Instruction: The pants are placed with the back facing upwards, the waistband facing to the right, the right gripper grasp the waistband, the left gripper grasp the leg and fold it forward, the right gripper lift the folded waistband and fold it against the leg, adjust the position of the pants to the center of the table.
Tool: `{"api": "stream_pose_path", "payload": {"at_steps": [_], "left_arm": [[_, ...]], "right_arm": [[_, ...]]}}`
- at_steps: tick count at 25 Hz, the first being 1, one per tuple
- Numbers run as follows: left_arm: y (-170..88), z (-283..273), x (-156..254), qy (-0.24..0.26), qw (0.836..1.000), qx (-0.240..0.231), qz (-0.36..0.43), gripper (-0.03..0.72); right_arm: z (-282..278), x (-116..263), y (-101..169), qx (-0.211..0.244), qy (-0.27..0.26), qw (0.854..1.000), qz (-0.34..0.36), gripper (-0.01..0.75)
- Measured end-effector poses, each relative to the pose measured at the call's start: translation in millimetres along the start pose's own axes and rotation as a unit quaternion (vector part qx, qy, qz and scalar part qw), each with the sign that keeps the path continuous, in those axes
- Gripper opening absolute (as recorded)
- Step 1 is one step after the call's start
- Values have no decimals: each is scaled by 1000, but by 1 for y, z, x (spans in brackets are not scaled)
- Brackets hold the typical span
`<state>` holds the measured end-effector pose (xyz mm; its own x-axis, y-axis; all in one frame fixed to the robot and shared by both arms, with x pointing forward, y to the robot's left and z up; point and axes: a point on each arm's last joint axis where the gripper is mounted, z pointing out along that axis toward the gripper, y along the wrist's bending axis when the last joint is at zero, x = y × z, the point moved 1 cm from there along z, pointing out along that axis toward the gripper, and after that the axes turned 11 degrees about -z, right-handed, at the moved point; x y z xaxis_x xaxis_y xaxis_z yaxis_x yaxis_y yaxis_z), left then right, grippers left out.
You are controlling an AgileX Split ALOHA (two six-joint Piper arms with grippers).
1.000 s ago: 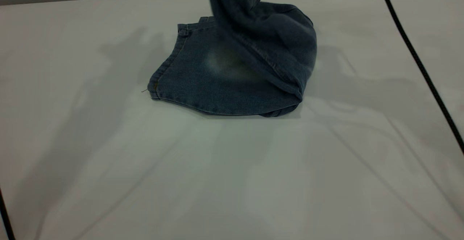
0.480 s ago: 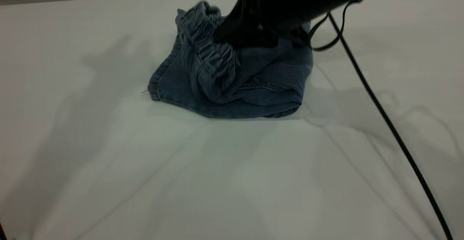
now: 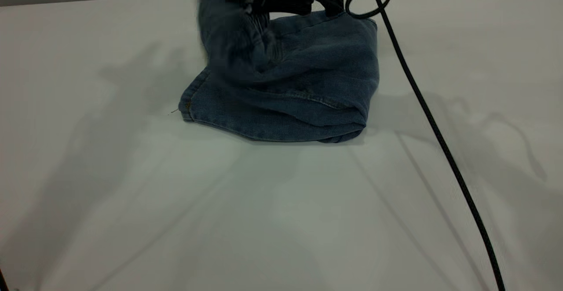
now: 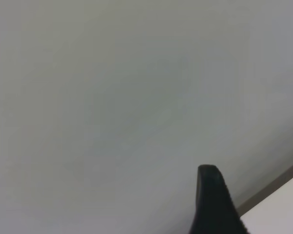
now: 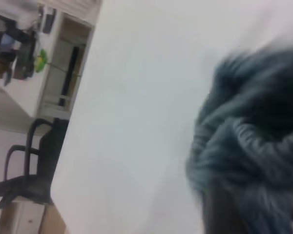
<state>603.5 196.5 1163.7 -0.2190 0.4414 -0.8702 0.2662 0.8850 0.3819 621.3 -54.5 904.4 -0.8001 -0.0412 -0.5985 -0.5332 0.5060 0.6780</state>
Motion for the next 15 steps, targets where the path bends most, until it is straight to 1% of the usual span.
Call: {"api": "stream_pose_path", "payload": {"at_steps": [3, 5, 7, 9, 12, 15], "left_arm": [[0, 0, 0, 0, 1000, 0, 0, 375], [0, 0, 0, 0, 1000, 0, 0, 366], [0, 0, 0, 0, 1000, 0, 0, 361], [0, 0, 0, 0, 1000, 0, 0, 360], [0, 0, 0, 0, 1000, 0, 0, 360], [0, 0, 0, -2, 1000, 0, 0, 360]], "right_arm": [[0, 0, 1, -4, 1, 1000, -2, 437], [0, -3, 8, -33, 2, 999, -6, 531], [-1, -7, 17, -71, 3, 997, -9, 575], [-1, -12, 23, -91, 1, 996, 2, 584], [-1, -23, 27, -94, -6, 995, 23, 568], [3, -32, 31, -60, -1, 998, 37, 560]]}}
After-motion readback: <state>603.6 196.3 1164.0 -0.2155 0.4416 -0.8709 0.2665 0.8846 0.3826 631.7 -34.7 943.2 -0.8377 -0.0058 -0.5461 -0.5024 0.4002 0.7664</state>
